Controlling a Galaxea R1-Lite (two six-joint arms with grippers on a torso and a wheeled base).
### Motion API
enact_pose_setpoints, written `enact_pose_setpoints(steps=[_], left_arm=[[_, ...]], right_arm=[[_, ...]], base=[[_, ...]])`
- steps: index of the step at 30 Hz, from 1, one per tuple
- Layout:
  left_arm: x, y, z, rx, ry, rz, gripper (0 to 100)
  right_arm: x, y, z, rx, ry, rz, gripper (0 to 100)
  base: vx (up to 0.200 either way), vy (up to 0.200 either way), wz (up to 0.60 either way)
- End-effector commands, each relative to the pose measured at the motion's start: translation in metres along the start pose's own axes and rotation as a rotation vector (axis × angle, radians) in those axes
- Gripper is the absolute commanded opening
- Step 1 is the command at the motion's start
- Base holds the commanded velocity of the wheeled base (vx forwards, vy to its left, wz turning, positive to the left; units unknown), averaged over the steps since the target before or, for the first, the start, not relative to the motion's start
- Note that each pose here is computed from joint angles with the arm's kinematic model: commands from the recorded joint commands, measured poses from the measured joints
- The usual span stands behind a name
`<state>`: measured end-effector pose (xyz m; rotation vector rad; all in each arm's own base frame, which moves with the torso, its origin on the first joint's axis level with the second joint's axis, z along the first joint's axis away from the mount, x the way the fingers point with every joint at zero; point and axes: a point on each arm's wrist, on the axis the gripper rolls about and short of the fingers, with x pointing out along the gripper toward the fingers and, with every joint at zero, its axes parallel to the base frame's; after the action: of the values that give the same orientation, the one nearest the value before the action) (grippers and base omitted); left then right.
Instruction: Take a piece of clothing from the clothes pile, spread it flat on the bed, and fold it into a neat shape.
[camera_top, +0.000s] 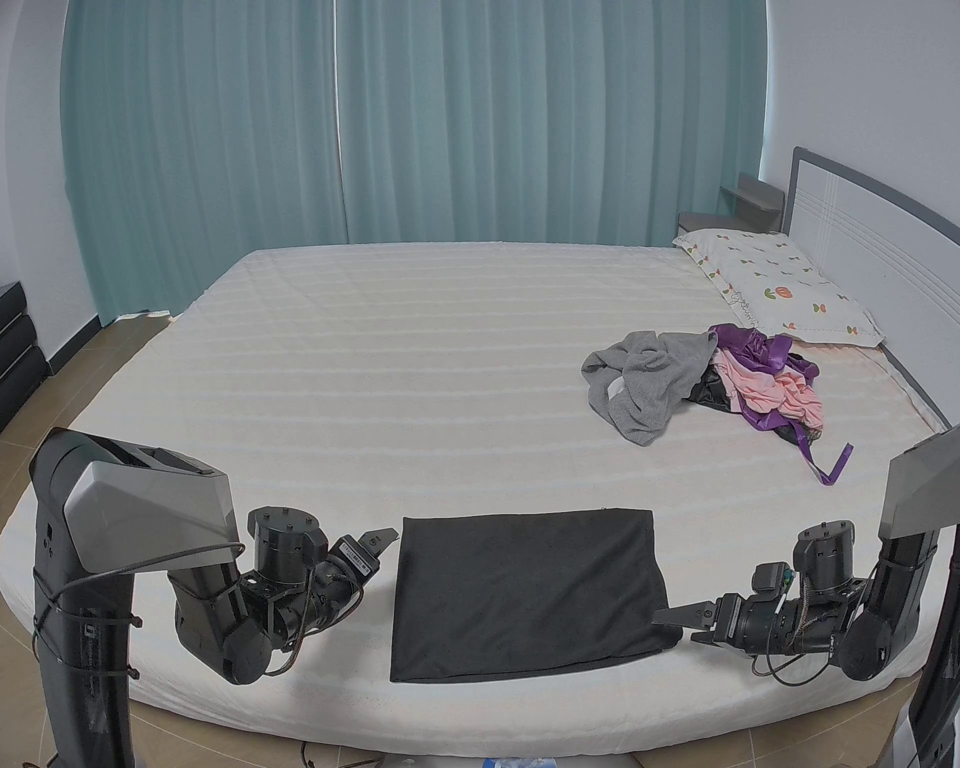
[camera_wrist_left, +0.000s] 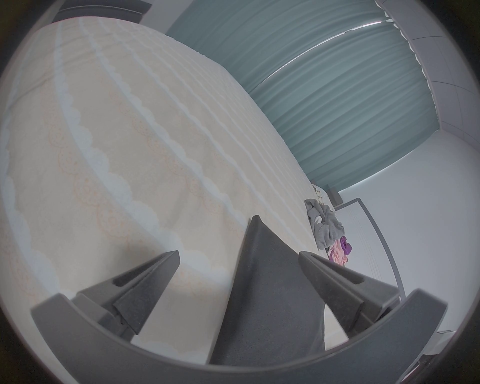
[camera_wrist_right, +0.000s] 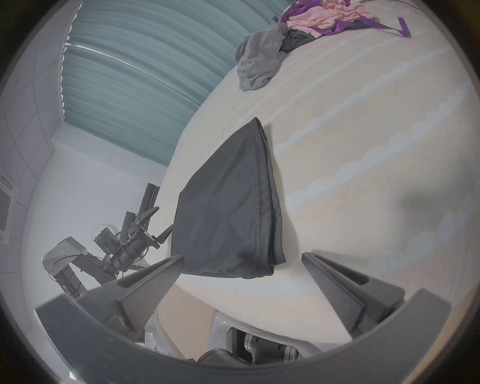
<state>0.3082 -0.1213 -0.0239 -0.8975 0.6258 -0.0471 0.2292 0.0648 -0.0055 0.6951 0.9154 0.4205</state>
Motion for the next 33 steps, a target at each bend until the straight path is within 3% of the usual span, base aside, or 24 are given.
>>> enact_pose_setpoints(steps=[1, 2, 3, 33], left_arm=[[-0.0019, -0.0010, 0.0005, 0.000, -0.002, -0.005, 100], [-0.0019, -0.0012, 0.0001, 0.001, -0.001, -0.005, 100], [-0.0019, -0.0012, 0.0001, 0.003, -0.001, -0.005, 100], [-0.0019, -0.0009, 0.0004, 0.002, -0.001, -0.003, 100]], right_arm=[[0.0117, -0.0080, -0.0023, 0.014, 0.026, -0.016, 100], [0.0126, -0.0085, -0.0014, 0.014, 0.024, -0.015, 100], [0.0138, -0.0087, -0.0006, 0.014, 0.023, -0.015, 0], [0.0071, -0.0126, -0.0062, 0.015, 0.033, -0.046, 0]], base=[[0.000, 0.000, 0.00], [0.000, 0.000, 0.00], [0.000, 0.000, 0.00], [0.000, 0.000, 0.00]])
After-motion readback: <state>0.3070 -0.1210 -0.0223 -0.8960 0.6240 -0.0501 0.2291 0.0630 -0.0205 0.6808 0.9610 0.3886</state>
